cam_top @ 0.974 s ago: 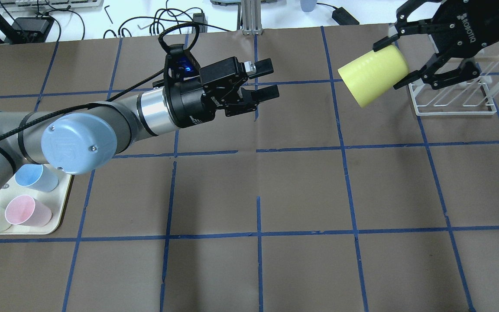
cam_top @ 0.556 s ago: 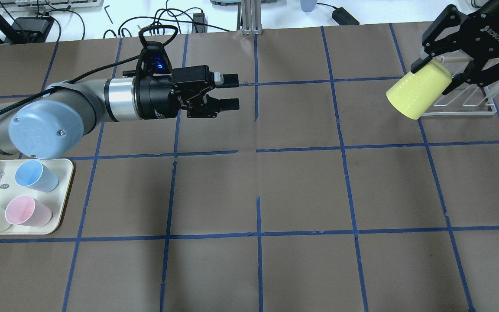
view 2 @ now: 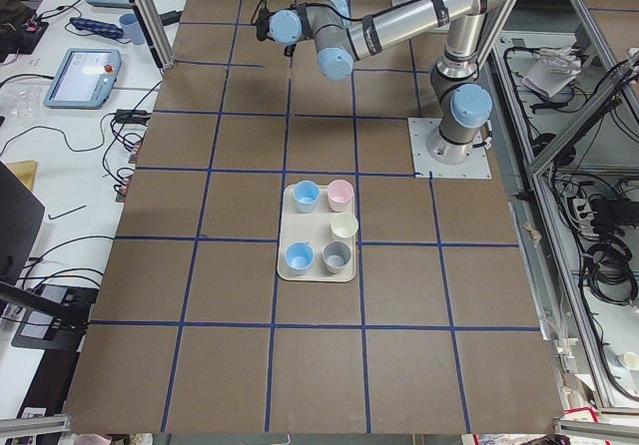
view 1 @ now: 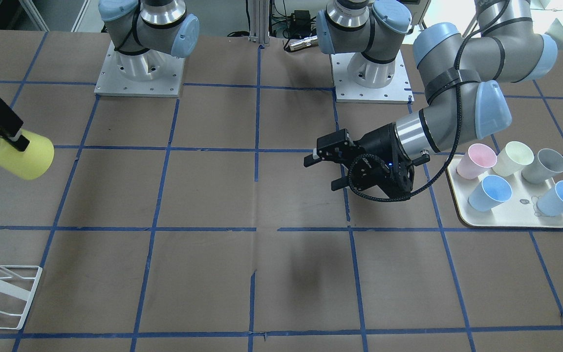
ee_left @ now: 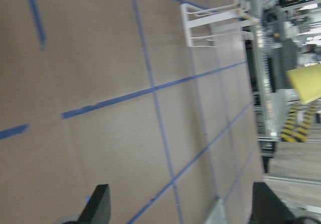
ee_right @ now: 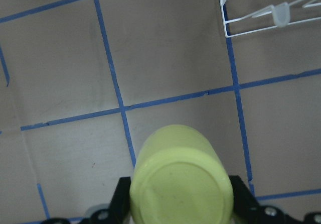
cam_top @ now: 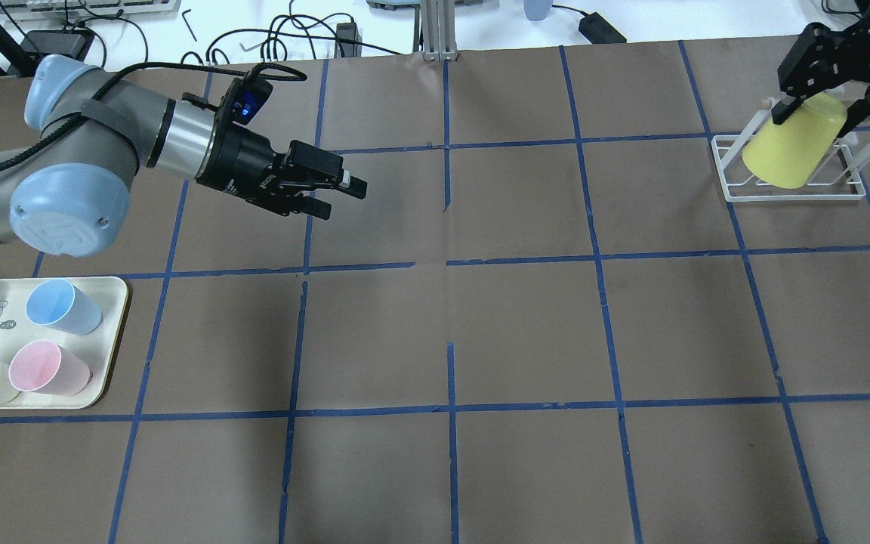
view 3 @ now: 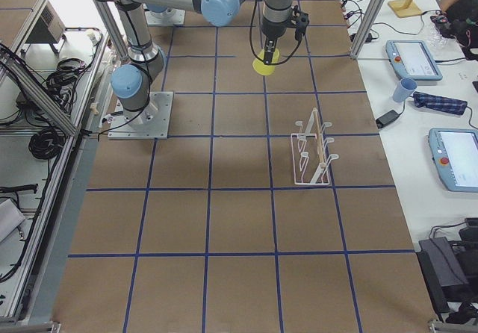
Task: Transfer IKEA cup to right arm and place on rack
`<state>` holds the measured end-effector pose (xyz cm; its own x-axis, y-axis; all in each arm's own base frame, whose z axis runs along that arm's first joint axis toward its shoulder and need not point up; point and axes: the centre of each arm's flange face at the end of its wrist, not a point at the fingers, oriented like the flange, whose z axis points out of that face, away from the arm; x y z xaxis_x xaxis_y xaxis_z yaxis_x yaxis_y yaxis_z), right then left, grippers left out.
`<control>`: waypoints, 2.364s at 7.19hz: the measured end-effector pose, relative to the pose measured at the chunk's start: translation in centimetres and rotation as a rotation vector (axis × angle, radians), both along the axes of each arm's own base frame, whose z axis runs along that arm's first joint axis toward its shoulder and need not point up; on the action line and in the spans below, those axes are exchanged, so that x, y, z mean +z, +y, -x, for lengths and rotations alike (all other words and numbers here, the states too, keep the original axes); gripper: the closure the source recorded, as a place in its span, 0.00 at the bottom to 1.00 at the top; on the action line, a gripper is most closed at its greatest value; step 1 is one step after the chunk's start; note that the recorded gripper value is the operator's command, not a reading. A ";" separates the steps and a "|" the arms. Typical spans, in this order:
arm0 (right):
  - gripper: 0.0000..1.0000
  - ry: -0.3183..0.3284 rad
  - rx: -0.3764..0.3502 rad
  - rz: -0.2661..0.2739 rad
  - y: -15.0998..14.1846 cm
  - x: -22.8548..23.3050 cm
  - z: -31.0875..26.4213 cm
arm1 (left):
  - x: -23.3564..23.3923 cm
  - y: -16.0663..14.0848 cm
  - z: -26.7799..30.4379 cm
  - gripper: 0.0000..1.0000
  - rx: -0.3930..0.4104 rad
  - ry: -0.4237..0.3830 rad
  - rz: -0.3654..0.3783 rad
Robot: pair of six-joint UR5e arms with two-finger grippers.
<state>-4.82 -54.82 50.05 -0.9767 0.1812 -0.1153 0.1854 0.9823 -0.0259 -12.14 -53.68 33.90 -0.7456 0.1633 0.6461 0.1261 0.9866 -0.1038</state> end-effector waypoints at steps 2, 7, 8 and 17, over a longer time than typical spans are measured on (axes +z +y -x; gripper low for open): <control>0.95 0.075 0.004 0.081 -3.1 -1.7 1.8 | 3.3 -0.9 -2.5 0.00 -0.022 -0.382 0.023; 0.95 0.115 0.028 0.110 -7.6 -8.7 8.4 | 16.2 -0.5 0.1 0.00 -0.149 -0.911 0.071; 0.95 0.118 0.034 0.117 -8.1 -9.5 9.1 | 16.7 -0.3 0.1 0.00 -0.126 -0.900 0.073; 0.00 0.114 0.086 0.071 -10.4 -15.5 10.6 | 18.1 0.8 -2.6 0.00 0.188 -0.677 0.001</control>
